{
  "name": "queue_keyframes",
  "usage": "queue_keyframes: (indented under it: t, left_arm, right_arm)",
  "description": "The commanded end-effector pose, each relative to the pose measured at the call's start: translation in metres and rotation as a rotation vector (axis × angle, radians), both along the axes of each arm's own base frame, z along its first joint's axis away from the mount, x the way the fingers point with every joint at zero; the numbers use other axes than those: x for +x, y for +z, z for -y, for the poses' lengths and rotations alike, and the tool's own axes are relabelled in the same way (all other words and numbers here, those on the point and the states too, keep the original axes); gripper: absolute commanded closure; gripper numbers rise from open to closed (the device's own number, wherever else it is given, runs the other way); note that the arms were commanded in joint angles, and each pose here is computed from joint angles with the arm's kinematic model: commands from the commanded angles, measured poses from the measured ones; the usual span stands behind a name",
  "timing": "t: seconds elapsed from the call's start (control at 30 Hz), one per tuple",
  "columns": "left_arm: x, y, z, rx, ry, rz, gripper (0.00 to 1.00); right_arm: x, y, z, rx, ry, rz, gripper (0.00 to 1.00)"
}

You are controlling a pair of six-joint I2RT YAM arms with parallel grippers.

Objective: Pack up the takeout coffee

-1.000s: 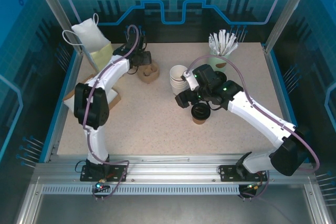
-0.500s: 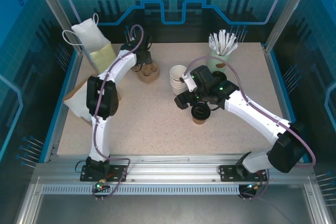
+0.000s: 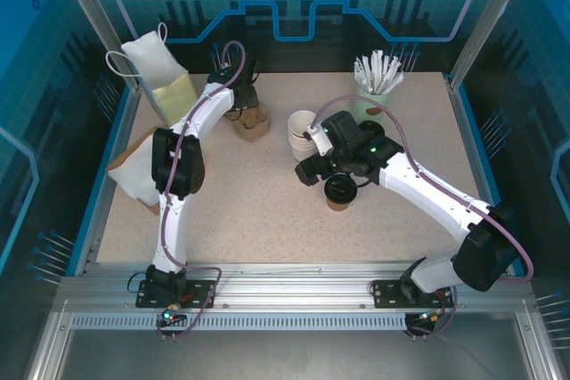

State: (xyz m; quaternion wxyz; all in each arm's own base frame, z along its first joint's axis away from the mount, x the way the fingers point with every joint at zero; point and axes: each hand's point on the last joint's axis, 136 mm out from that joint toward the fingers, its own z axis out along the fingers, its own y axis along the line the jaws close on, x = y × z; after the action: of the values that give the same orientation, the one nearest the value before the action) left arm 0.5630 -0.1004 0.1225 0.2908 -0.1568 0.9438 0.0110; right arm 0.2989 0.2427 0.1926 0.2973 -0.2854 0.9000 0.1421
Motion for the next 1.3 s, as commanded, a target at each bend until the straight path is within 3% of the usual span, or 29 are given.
queue_keyframes:
  t: [0.0, 1.27]
  left_arm:
    - [0.002, -0.001, -0.008, 0.017, 0.028, -0.007, 0.51]
    - [0.004, -0.017, -0.007, 0.015, 0.029, -0.057, 0.53]
  right_arm:
    - [-0.004, -0.006, -0.006, 0.007, 0.024, -0.018, 0.09]
    - [-0.003, -0.014, -0.010, 0.014, 0.026, -0.036, 0.09]
